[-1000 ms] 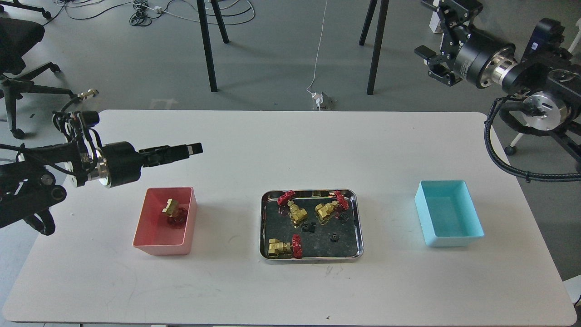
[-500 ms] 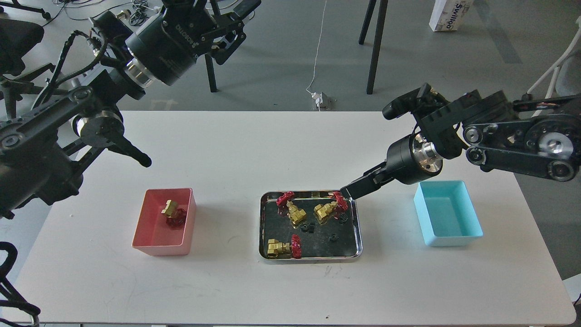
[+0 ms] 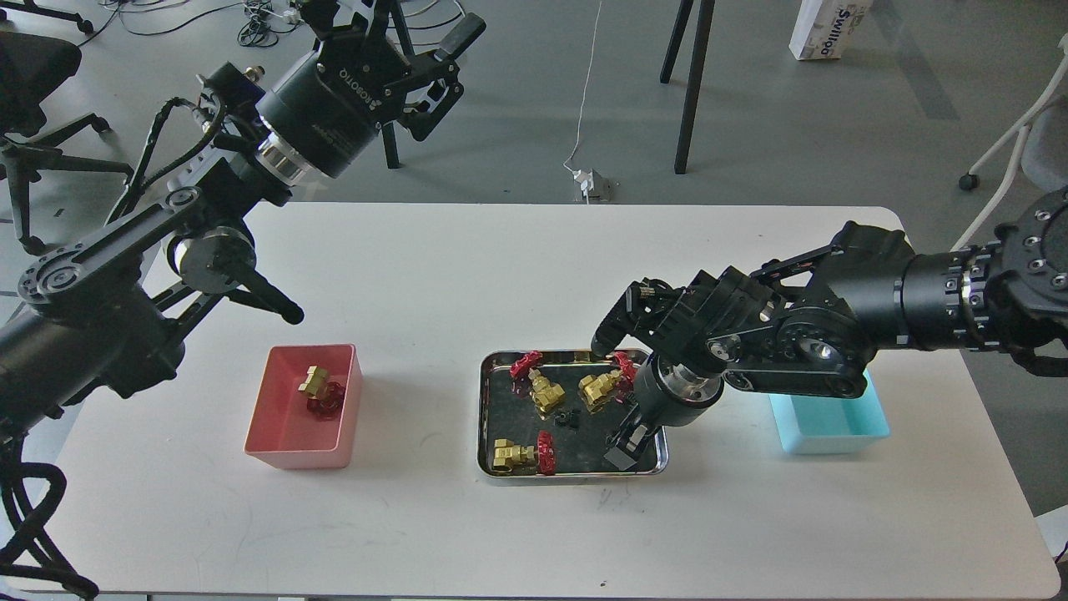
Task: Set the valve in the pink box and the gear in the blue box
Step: 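Grasp a brass fitting in the tray with the right gripper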
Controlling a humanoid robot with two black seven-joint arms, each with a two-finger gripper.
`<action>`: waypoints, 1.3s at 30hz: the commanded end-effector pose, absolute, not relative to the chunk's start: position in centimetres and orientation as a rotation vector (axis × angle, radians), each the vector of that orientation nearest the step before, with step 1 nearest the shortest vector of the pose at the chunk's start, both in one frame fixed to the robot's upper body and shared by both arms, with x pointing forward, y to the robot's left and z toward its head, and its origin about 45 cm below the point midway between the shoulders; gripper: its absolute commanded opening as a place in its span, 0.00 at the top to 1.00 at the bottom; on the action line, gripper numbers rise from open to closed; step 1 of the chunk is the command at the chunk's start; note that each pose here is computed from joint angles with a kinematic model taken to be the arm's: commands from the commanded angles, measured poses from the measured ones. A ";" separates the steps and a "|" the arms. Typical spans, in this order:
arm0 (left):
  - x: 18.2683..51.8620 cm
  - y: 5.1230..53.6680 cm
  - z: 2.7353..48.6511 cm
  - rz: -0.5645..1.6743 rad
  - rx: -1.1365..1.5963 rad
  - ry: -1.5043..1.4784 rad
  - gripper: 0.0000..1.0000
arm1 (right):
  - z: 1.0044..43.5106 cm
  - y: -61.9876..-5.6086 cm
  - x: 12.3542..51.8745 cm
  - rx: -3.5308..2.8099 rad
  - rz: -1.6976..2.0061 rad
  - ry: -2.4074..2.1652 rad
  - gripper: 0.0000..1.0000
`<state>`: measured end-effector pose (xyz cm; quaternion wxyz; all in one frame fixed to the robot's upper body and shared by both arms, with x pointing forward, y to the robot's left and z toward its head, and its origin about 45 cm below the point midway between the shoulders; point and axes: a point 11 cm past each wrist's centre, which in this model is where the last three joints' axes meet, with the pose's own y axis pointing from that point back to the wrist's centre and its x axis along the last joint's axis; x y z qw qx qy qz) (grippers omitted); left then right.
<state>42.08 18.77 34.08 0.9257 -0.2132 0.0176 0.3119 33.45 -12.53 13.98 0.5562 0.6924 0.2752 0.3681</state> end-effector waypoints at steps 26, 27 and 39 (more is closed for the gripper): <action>41.6 18.8 32.1 0.653 -0.430 0.080 0.24 | 10.9 -11.7 34.5 1.644 0.895 0.559 0.53; 41.6 18.8 32.1 0.654 -0.430 0.082 0.24 | 10.8 -11.8 34.6 1.643 0.893 0.552 0.54; 41.5 18.8 31.8 0.657 -0.428 0.088 0.23 | 10.4 -12.0 34.5 1.645 0.885 0.551 0.76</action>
